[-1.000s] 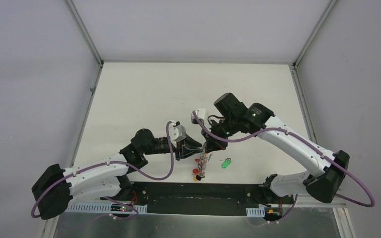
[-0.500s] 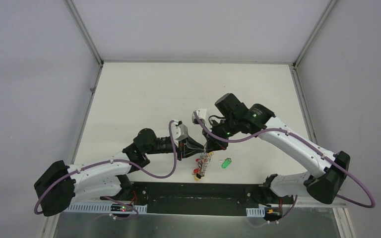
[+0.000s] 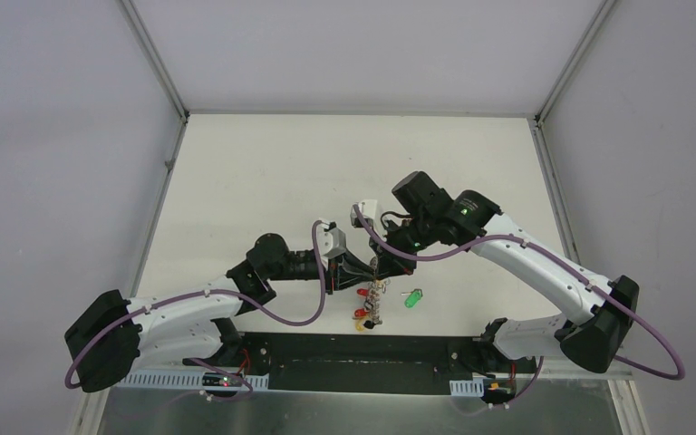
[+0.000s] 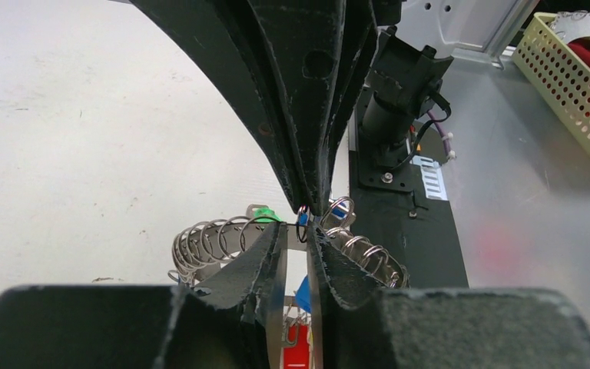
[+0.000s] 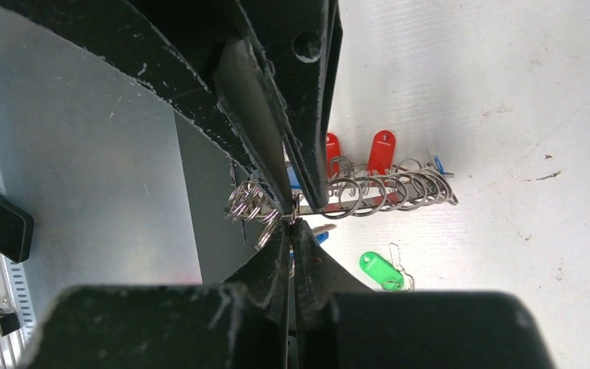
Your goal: Put the keys on the keyring
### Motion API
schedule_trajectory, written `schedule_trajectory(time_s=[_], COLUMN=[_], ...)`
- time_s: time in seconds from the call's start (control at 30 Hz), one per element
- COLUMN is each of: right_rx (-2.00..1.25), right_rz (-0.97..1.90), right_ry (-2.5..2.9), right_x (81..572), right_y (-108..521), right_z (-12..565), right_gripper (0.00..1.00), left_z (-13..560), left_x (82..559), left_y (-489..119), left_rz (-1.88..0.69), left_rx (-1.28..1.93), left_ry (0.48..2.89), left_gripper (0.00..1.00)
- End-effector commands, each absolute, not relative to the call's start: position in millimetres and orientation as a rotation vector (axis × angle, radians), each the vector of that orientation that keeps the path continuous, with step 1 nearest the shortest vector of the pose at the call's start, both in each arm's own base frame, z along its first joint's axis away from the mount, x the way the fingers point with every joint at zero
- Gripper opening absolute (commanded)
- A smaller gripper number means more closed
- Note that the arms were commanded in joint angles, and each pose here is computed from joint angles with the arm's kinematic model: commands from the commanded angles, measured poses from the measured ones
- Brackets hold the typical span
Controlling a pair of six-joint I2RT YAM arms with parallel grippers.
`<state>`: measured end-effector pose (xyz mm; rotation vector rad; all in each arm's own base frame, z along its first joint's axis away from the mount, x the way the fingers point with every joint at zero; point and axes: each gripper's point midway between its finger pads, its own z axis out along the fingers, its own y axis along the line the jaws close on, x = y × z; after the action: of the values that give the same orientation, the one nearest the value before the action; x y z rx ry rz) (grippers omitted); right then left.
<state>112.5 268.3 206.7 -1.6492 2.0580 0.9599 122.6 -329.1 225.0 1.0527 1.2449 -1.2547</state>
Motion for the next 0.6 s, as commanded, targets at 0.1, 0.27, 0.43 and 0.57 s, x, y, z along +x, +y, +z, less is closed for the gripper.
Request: schedule_trajectory(time_s=[0.1,0.27,0.43,0.57], right_rx=[-1.635,-1.634,-1.627,-1.596], right_rz=[1.03,1.022,0.997,0.941], right_ry=[1.906,1.908,1.905,1.893], right_x=[111,111,114,123], right_y=[280,280,279,278], right_z=[233,232,233,237], right_gripper=[0.0,0.0,0.0,0.13], left_z=[256,257,254,255], left_x=[117,116,117,123], left_y=[-337,-337,-335,-329], left_rz=[-1.28,-1.273,-1.261,-1.229], left_rx=[1.062,1.078,1.07,1.024], left_ry=[1.128,1.111,1.126,1.146], left_gripper=[0.16,0.0,0.0,0.0])
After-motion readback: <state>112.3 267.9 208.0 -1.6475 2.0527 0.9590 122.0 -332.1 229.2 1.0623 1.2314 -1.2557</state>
